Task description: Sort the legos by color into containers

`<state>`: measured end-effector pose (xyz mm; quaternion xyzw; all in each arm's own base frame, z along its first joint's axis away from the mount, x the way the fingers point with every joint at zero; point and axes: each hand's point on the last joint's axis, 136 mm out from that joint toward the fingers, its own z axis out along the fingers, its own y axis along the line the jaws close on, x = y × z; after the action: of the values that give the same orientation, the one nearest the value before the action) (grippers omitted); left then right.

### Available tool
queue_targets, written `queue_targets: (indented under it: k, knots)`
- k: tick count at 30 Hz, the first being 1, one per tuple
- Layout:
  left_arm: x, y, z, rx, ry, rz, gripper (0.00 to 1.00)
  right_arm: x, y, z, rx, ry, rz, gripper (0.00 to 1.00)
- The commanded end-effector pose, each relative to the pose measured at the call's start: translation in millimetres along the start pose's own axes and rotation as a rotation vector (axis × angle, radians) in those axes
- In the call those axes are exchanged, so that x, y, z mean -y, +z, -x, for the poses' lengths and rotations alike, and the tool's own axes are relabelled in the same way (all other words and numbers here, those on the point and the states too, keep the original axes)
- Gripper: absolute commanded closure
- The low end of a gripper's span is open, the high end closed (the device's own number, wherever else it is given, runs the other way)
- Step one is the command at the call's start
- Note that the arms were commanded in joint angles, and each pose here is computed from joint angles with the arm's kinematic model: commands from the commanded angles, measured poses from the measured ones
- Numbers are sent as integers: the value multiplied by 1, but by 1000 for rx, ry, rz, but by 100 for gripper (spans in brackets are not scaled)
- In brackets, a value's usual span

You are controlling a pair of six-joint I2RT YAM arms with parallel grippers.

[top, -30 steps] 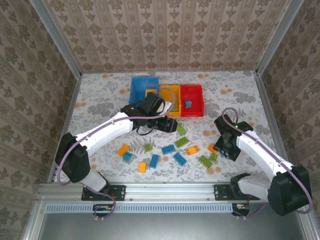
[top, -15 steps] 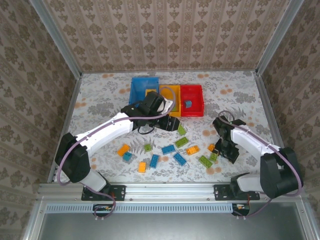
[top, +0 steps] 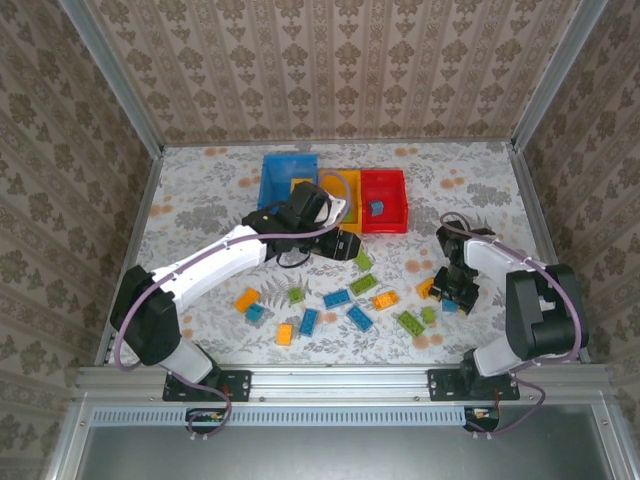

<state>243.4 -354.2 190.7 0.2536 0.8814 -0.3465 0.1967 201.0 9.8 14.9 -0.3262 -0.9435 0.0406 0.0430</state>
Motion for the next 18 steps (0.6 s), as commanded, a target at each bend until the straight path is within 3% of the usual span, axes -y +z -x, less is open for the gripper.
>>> queue_targets:
  k: [1,4,11,18]
  knots:
    - [13,5,3,5,1,-49,46,-11,1,7,-20,-38,46,46]
    - [24,8,1,3,6,-118,45,-10,2,11,-8,-54,44,47]
    - [54,11,4,13,6,-301,43,-6,9,17,6,-66,47,59]
    - [63,10,13,42,-16,-351,42,-7,-4,24,91,-62,83,81]
